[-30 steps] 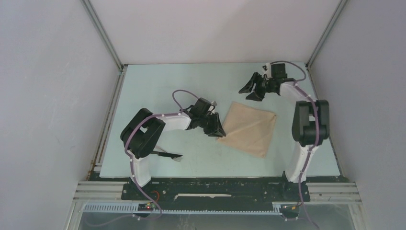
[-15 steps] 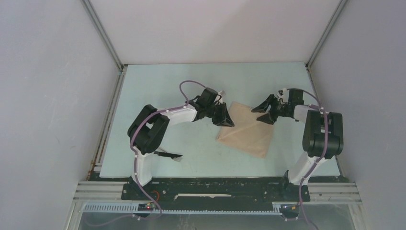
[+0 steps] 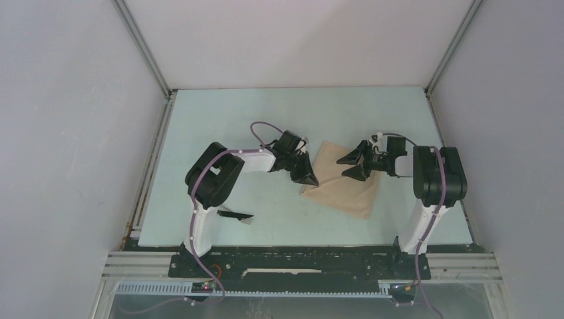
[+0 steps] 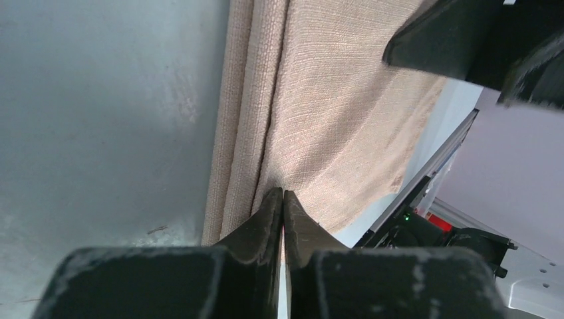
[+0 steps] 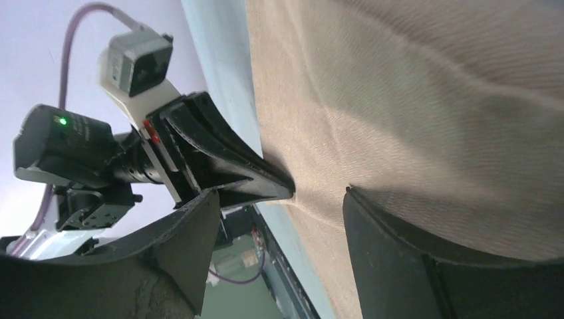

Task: Fold the napkin into a case and place the utensils inside
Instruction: Smooth out the upper triangle-folded napkin at the center of the board, then move the top corner of the square-folded napkin to the center of the board.

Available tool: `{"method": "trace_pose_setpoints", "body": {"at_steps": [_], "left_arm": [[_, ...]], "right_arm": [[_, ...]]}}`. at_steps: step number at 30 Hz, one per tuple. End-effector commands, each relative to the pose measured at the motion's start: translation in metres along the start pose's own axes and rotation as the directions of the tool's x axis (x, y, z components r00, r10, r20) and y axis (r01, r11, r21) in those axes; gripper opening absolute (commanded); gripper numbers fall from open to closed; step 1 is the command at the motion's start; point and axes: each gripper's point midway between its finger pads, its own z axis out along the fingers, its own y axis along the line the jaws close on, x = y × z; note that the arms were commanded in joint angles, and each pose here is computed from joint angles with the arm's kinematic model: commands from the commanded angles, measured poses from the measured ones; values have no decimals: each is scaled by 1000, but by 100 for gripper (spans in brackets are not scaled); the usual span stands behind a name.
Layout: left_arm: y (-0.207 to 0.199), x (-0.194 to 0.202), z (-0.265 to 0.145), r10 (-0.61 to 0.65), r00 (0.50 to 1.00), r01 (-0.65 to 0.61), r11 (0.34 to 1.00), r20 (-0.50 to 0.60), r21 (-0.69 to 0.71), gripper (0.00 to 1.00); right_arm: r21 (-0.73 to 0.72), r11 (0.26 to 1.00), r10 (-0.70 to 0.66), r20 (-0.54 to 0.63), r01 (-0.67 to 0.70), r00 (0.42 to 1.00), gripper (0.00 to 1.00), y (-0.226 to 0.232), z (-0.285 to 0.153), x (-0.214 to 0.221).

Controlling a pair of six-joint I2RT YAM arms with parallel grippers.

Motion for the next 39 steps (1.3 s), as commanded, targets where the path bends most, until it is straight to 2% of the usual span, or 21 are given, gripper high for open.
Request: {"method": "trace_pose_setpoints", "body": {"at_steps": [1, 11, 23, 25, 28, 31, 34, 36, 39], "left_arm": [[25, 1, 3, -36, 999, 36, 998, 5, -52, 6], [54, 8, 0, -85, 996, 86, 990, 8, -109, 1], [37, -1, -7, -53, 998, 54, 996, 22, -74, 2], [28, -5, -11, -42, 999, 43, 997, 27, -58, 4], [5, -12, -26, -15, 999, 16, 1000, 49, -16, 11], [-19, -17, -45, 20, 997, -23, 999, 79, 28, 22], [-30, -16, -63, 56, 993, -59, 998, 104, 33, 34], [-28, -13, -72, 75, 990, -77, 997, 121, 11, 41], [-14, -8, -76, 92, 987, -87, 995, 133, -38, 45]], "right_arm": [[-15, 999, -38, 120, 40, 992, 76, -7, -20, -35], [-16, 999, 50, 278, -48, 959, 75, -26, -59, -77], [-45, 994, 113, 382, -104, 917, 76, -37, -105, -143], [2, 996, 79, 394, -87, 916, 76, -28, -115, -150], [195, 979, -27, 432, -64, 901, 77, -15, -136, -153], [438, 898, -182, 449, -38, 875, 78, 6, -153, -143], [482, 876, -255, 398, 36, 881, 79, 37, -126, -122], [433, 897, -252, 336, 88, 908, 78, 57, -92, -104], [358, 925, -234, 270, 128, 934, 76, 72, -41, -88]]}}
